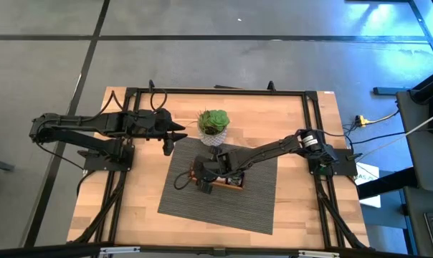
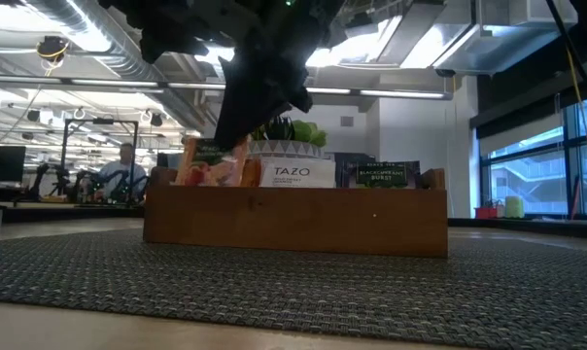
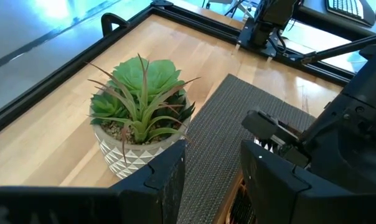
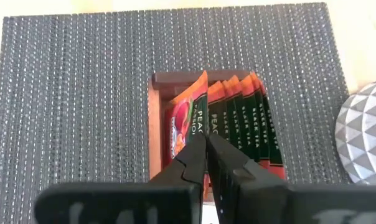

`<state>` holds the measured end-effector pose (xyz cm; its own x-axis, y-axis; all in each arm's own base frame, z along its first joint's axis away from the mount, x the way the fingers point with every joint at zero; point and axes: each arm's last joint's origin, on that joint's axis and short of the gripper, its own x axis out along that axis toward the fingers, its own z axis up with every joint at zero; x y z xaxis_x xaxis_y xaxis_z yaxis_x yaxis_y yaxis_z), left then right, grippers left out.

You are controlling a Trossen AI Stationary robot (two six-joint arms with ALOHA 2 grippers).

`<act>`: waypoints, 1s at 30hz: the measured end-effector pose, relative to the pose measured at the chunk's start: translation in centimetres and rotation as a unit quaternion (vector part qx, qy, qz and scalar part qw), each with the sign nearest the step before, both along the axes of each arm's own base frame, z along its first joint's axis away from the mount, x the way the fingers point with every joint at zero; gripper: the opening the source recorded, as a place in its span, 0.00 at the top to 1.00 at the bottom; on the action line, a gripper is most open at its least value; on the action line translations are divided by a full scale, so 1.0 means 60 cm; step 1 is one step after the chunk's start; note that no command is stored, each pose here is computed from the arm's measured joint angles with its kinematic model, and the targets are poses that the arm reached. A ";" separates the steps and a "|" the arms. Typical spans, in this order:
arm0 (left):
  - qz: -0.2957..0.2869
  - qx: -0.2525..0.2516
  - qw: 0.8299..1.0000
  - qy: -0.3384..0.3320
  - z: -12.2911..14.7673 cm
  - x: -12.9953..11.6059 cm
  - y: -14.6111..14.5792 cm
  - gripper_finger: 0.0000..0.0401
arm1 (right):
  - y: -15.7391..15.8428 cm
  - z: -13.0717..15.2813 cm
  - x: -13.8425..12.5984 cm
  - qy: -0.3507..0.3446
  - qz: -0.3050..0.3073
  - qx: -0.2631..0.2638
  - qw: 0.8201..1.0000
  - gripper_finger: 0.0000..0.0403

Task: Pick & Place Tea
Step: Put the orange tea bag into the left section of the wooden organizer, then return to Home Position

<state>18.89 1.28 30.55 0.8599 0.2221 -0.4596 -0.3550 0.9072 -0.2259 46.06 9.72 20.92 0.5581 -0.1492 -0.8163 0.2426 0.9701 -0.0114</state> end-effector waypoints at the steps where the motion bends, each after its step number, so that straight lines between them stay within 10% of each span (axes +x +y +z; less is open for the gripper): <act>1: 0.000 0.000 1.000 0.000 0.000 0.000 0.000 0.63 | 0.000 -0.001 0.000 0.002 0.001 0.003 1.000 0.95; 20: 0.000 0.000 1.000 0.004 -0.001 -0.001 0.000 0.63 | 0.005 -0.032 0.008 0.017 0.015 0.011 1.000 0.94; 30: 0.002 -0.005 1.000 0.005 -0.001 -0.002 0.000 0.63 | -0.005 0.030 -0.022 0.042 0.028 0.012 0.999 0.74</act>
<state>18.75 1.28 30.47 0.8539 0.2208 -0.4712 -0.3614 0.9031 -0.2317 44.76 9.43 22.70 0.4942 -0.0992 -0.8637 0.1866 0.9824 -0.0060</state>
